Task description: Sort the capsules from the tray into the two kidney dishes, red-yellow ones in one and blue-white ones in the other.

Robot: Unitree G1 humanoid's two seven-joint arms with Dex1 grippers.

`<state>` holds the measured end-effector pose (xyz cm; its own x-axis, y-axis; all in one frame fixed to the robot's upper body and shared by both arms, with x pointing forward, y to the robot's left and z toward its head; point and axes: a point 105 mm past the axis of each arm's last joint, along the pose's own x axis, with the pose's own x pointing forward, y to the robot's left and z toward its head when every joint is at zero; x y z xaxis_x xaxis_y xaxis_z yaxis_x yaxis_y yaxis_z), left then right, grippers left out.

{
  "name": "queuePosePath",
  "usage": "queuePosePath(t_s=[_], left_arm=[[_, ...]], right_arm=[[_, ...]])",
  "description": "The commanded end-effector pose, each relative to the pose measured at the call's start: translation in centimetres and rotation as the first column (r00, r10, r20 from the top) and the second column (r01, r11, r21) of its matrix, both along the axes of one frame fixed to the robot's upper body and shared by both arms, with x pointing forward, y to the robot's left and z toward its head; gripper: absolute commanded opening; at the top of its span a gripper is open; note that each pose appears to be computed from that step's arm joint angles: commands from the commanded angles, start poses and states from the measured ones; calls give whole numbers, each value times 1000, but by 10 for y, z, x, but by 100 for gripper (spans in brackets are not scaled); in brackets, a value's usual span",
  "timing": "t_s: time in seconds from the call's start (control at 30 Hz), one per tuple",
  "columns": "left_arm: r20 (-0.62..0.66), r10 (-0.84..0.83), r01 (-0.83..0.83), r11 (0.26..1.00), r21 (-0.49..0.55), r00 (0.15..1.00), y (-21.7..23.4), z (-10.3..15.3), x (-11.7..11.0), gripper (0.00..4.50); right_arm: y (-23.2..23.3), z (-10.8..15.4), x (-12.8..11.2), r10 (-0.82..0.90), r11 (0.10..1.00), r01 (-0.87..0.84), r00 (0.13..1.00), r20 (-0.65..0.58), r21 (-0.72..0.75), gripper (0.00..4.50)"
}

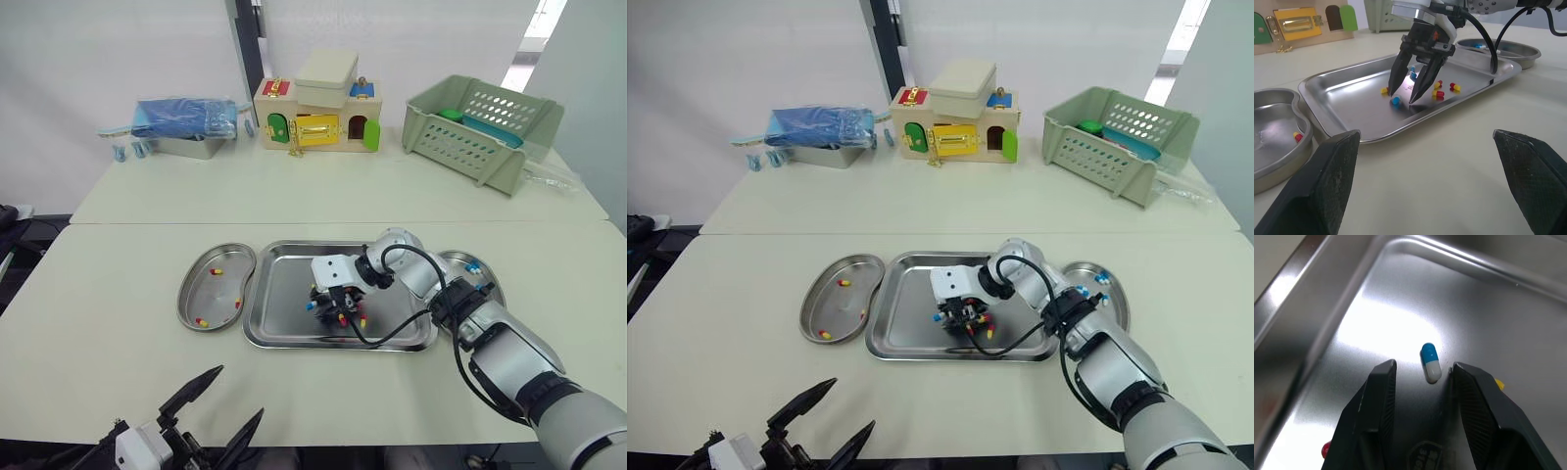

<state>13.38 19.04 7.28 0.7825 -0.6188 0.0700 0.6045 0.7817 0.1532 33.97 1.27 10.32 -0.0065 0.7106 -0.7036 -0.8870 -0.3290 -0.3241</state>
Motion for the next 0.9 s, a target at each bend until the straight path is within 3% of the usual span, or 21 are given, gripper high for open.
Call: queuePosePath(t_s=[0.03, 0.17, 0.5, 0.7, 0.9], left_arm=[[29, -9, 9, 1000, 0, 1000, -3, 5, -2, 450], [29, -11, 11, 1000, 1, 1000, -4, 5, -2, 450], [35, -23, 23, 1000, 5, 999, -10, 10, 1, 450], [36, -27, 27, 1000, 8, 999, -11, 12, 2, 450], [39, -27, 27, 1000, 9, 999, -10, 13, 2, 450]], right_arm=[[5, 3, 2, 5, 1000, -5, 1000, 24, 11, 202], [5, 1, 2, 3, 1000, -4, 1000, 16, 10, 202], [2, -1, 1, -16, 1000, 16, 1000, -17, -5, 1], [3, 7, -1, -21, 999, 23, 999, -47, 42, 1], [-23, 46, -15, -52, 970, 86, 987, -153, 227, 1]])
